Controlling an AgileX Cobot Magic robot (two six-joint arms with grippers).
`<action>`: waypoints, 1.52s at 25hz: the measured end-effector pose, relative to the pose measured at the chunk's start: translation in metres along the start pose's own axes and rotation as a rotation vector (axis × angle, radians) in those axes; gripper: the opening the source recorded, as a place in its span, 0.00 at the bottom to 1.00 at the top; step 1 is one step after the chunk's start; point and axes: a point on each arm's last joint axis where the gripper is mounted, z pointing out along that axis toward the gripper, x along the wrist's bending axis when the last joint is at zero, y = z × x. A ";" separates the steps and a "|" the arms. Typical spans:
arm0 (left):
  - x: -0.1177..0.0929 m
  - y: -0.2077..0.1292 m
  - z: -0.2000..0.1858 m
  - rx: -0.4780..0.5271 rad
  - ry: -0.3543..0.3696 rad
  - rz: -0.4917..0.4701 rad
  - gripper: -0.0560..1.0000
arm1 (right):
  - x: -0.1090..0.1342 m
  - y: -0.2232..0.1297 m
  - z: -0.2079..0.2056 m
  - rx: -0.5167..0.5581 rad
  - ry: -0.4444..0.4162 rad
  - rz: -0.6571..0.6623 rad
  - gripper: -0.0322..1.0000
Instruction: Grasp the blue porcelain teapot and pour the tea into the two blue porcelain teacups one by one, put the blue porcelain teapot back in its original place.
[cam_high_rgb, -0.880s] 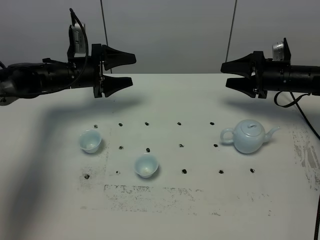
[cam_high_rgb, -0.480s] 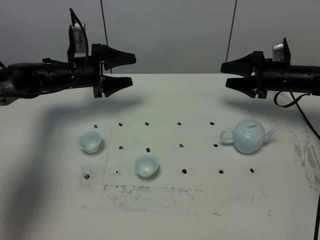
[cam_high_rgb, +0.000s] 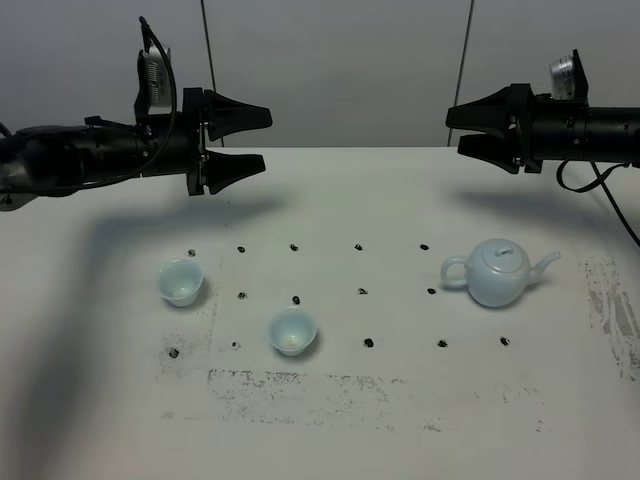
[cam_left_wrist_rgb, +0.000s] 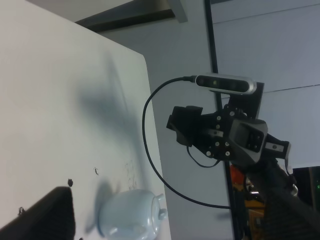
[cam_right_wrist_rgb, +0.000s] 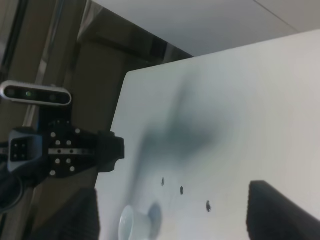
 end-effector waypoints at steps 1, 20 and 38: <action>-0.002 0.001 -0.002 -0.004 0.000 0.006 0.78 | 0.000 0.001 0.000 0.000 -0.001 -0.002 0.60; -0.163 -0.006 -0.159 0.113 1.218 0.363 0.78 | -0.003 0.001 -0.005 0.011 -0.027 0.006 0.60; -0.180 -0.222 -0.208 0.260 1.270 0.227 0.77 | -0.003 0.001 -0.006 0.011 -0.028 0.013 0.60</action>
